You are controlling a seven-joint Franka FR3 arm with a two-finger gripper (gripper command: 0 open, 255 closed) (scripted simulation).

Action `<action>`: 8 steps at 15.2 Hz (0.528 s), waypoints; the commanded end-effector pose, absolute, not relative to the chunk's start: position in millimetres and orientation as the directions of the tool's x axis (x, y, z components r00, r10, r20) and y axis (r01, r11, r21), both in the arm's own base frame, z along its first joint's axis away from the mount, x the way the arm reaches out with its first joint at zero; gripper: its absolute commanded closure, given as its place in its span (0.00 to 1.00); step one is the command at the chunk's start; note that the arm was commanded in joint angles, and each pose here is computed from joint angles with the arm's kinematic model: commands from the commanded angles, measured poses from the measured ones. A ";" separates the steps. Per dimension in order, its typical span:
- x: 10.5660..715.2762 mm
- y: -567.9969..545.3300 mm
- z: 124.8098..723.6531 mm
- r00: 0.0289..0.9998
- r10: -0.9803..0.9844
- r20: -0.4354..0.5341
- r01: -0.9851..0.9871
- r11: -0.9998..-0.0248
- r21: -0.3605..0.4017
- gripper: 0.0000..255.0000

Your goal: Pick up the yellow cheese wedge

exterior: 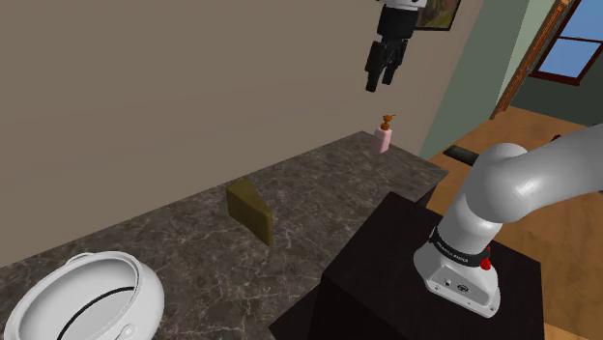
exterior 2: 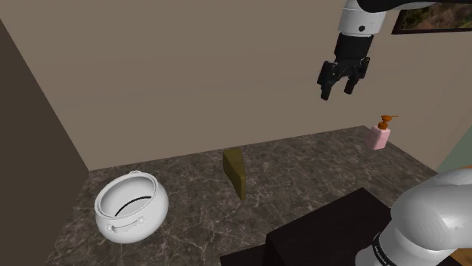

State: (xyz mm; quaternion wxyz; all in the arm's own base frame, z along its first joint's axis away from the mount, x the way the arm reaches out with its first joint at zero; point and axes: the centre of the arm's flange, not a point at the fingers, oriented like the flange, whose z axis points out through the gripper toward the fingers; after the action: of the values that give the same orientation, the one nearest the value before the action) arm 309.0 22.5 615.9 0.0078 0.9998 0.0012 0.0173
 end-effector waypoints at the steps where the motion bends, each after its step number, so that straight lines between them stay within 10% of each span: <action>1: 309.0 22.5 615.9 0.999 0.003 0.035 0.002 -1.000 0.016 0.00; 8: 357.6 58.4 544.9 1.000 0.000 0.024 0.000 -1.000 0.014 0.00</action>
State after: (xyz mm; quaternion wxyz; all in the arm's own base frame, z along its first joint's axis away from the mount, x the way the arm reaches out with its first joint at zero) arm 349.6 53.9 553.5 0.0075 0.9999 0.0004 0.0115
